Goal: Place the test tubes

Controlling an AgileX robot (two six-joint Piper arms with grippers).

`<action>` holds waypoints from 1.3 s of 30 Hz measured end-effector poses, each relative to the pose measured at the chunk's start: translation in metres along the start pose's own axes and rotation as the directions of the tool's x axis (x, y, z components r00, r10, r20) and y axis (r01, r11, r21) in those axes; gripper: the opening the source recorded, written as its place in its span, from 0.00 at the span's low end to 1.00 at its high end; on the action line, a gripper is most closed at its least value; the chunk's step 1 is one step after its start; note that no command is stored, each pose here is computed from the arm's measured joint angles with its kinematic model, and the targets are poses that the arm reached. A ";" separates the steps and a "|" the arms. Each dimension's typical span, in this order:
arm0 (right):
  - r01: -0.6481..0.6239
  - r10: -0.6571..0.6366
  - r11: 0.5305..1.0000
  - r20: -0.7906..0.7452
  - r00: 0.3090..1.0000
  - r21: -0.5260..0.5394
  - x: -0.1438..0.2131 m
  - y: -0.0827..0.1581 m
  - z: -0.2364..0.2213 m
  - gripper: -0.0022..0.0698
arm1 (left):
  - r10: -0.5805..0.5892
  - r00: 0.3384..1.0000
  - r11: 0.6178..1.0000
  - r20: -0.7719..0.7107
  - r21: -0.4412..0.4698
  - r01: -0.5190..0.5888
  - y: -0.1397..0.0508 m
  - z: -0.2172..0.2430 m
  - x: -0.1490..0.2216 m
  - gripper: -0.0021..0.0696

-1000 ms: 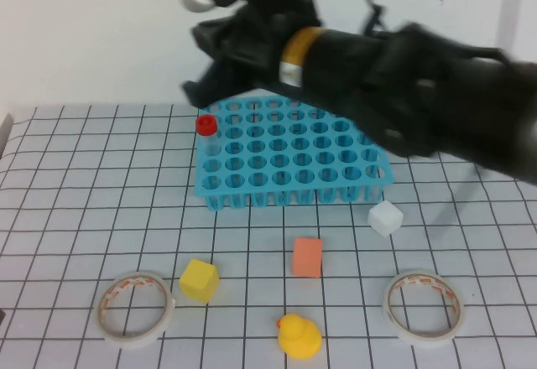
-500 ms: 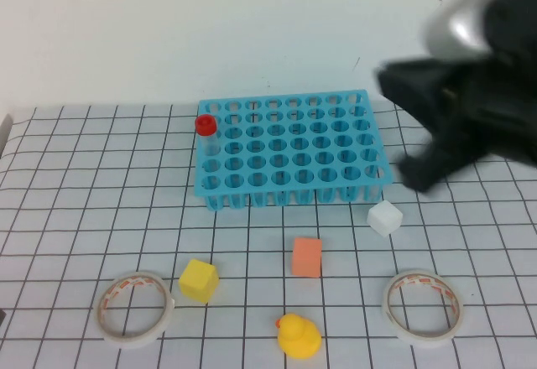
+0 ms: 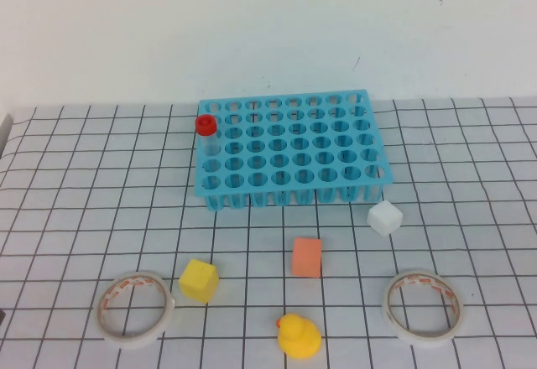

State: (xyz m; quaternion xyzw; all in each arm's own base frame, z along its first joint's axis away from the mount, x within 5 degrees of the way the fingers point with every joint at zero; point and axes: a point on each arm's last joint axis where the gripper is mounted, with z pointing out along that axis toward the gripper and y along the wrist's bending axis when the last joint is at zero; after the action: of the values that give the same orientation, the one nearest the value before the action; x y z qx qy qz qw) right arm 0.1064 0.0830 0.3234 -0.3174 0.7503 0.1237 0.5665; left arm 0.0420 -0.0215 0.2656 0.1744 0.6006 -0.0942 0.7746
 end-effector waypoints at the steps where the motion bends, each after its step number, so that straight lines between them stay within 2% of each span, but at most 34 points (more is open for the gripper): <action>1: -0.002 0.002 1.000 0.004 1.000 0.005 0.006 0.000 -0.007 0.03 | 0.000 1.000 1.000 0.000 0.000 0.000 0.000 0.000 0.000 0.03; 3: -0.017 0.016 1.000 0.066 0.998 0.015 0.026 -0.001 -0.030 0.03 | 0.000 1.000 1.000 0.000 0.000 0.000 0.000 0.000 0.000 0.03; 8: -0.107 0.104 0.994 0.083 0.991 0.031 0.068 0.003 -0.043 0.03 | 0.000 1.000 1.000 0.000 0.000 0.000 0.000 0.000 0.000 0.03; 13: -0.124 0.106 0.963 0.085 0.991 0.241 0.103 -0.003 -0.050 0.03 | 0.000 1.000 1.000 0.000 0.000 0.000 0.000 0.000 0.000 0.03; 14: -0.146 0.125 0.925 0.079 0.989 0.350 0.114 -0.006 -0.052 0.03 | 0.000 1.000 1.000 0.000 0.000 0.000 0.000 0.000 0.000 0.03; 17: -0.189 0.172 0.847 0.081 0.982 0.497 0.125 -0.011 -0.055 0.03 | 0.000 1.000 1.000 0.000 0.000 0.000 0.000 0.000 0.000 0.03; 20: -0.250 0.239 0.766 0.099 0.966 0.592 0.133 -0.013 -0.057 0.03 | 0.000 1.000 1.000 0.000 0.000 0.000 0.000 0.000 0.000 0.03; 23: -0.290 0.287 0.706 0.114 0.951 0.646 0.139 -0.015 -0.057 0.03 | 0.000 1.000 1.000 0.000 0.000 0.000 0.000 0.000 0.000 0.03; 29: -0.347 0.358 0.662 0.126 0.925 0.664 0.163 -0.012 -0.050 0.03 | -0.006 1.000 1.000 0.000 0.000 0.006 0.000 0.000 0.000 0.03; 31: -0.379 0.407 0.667 0.113 0.906 0.641 0.177 -0.009 -0.044 0.03 | -0.020 1.000 1.000 0.001 0.000 0.020 0.000 0.000 0.000 0.03; 35: -0.430 0.442 0.667 0.141 0.886 0.609 0.179 -0.008 -0.042 0.03 | -0.021 1.000 1.000 0.002 0.000 0.021 0.000 0.000 0.000 0.03; 39: -0.408 0.425 0.674 0.128 0.896 0.616 0.179 -0.009 -0.042 0.03 | -0.024 1.000 1.000 0.002 0.000 0.024 0.000 0.000 0.000 0.03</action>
State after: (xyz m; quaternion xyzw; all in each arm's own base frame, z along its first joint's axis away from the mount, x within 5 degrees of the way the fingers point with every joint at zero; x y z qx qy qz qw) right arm 0.0512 -0.0069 0.1723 0.0677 0.8072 -0.0122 0.5862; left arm 0.0420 -0.0215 0.2658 0.1672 0.6019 -0.1035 0.7740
